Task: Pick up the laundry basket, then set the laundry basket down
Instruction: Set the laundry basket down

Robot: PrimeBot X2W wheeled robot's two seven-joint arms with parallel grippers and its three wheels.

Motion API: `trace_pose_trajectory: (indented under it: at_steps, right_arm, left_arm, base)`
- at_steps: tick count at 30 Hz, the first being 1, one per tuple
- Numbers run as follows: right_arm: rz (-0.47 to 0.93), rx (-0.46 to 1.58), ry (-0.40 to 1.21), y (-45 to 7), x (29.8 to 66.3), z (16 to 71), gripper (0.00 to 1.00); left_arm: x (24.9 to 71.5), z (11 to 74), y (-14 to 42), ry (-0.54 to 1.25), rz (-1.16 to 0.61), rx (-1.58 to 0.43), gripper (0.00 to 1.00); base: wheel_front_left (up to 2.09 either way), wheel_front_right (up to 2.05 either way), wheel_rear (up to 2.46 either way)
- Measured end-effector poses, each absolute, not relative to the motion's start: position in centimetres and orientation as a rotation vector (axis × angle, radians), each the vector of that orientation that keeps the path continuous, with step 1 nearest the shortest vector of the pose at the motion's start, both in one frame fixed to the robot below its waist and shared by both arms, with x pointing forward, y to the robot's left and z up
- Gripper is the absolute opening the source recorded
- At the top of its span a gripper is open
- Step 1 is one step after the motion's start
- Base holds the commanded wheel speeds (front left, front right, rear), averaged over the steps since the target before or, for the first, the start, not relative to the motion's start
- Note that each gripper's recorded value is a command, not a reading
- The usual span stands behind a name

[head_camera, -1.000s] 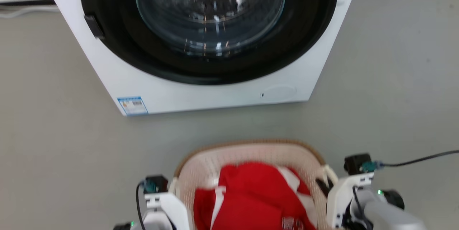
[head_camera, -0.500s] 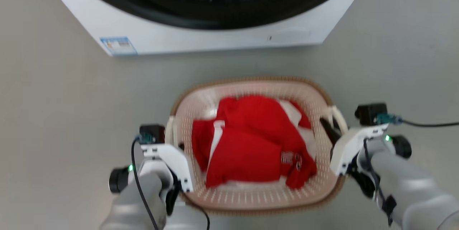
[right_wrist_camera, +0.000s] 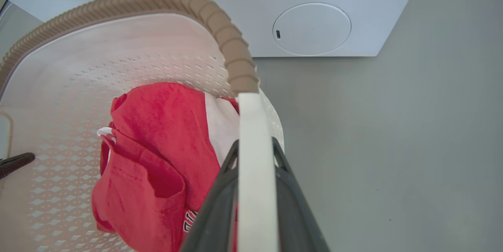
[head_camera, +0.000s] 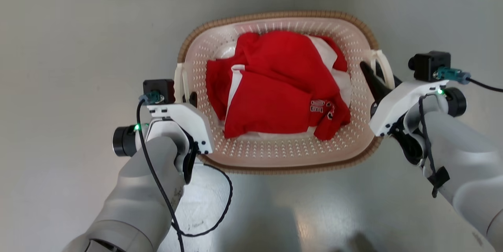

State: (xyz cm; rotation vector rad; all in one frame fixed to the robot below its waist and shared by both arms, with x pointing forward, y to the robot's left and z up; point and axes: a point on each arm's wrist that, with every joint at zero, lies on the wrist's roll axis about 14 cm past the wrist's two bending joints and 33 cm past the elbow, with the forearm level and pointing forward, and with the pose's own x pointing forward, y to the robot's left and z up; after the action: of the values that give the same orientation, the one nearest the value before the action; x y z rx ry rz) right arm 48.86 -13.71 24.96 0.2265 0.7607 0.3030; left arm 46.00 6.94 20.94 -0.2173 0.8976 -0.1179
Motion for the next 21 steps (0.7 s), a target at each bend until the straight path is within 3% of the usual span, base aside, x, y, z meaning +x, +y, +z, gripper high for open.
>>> trace_pose_trajectory:
  at_steps: [21]
  right_arm:
    - [0.24,0.297,0.802,-13.9,49.5,18.7,0.0]
  left_arm:
    - [46.8,15.1,7.3,0.956,-0.092,-0.176,0.0]
  base:
    - [0.0,0.0,0.0]
